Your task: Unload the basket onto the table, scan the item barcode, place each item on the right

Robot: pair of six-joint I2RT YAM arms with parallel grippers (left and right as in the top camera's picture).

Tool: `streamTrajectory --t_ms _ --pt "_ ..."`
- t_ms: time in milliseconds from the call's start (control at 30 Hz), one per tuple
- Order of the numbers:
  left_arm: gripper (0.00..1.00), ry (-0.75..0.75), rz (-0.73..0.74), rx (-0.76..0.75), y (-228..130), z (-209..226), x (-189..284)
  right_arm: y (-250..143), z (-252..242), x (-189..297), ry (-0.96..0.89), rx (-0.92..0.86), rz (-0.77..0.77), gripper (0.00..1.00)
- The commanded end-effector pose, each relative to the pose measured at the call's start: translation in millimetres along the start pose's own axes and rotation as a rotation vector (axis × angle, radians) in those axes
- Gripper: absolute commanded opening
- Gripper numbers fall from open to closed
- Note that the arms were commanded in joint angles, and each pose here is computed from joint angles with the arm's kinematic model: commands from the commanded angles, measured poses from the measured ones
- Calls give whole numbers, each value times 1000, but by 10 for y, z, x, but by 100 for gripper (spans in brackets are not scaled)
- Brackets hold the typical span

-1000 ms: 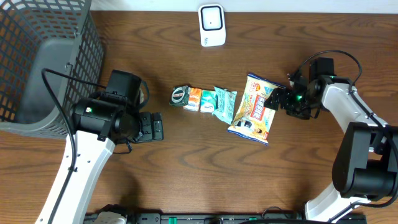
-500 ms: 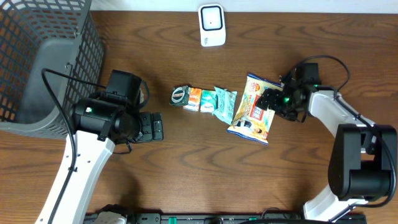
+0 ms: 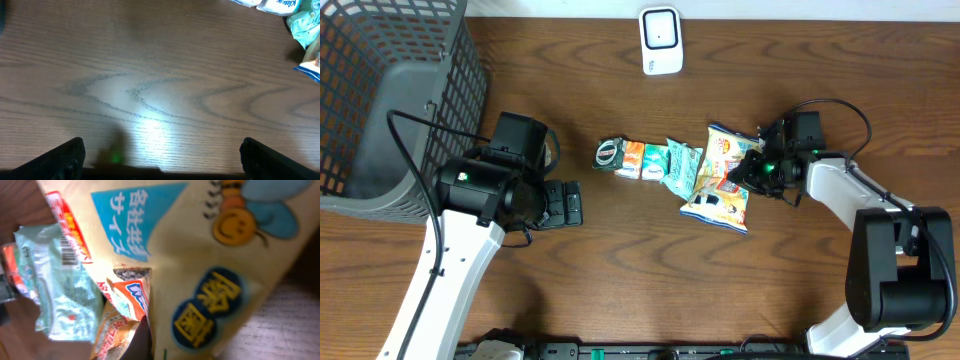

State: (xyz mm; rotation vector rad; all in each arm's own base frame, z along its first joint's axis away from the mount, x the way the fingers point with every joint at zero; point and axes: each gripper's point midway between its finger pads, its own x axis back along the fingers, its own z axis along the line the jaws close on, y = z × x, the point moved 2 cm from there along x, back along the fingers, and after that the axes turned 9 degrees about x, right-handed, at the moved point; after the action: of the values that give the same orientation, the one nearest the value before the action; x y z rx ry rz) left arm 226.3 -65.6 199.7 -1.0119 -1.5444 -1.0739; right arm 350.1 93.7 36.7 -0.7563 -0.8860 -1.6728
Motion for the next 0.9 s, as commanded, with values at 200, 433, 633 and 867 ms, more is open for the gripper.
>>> streamTrajectory --t_ms 200,433,633,867 --pt "98 -2 12 13 -12 3 -17 917 697 818 52 182 -235 1" --pt "98 -2 12 13 -12 3 -17 1402 1179 1092 128 255 -400 1" --pt "98 -2 12 13 -13 3 -17 1813 1794 990 303 293 -481 1" --pt "98 -2 12 13 -12 3 -17 2196 2261 483 436 321 -433 1"
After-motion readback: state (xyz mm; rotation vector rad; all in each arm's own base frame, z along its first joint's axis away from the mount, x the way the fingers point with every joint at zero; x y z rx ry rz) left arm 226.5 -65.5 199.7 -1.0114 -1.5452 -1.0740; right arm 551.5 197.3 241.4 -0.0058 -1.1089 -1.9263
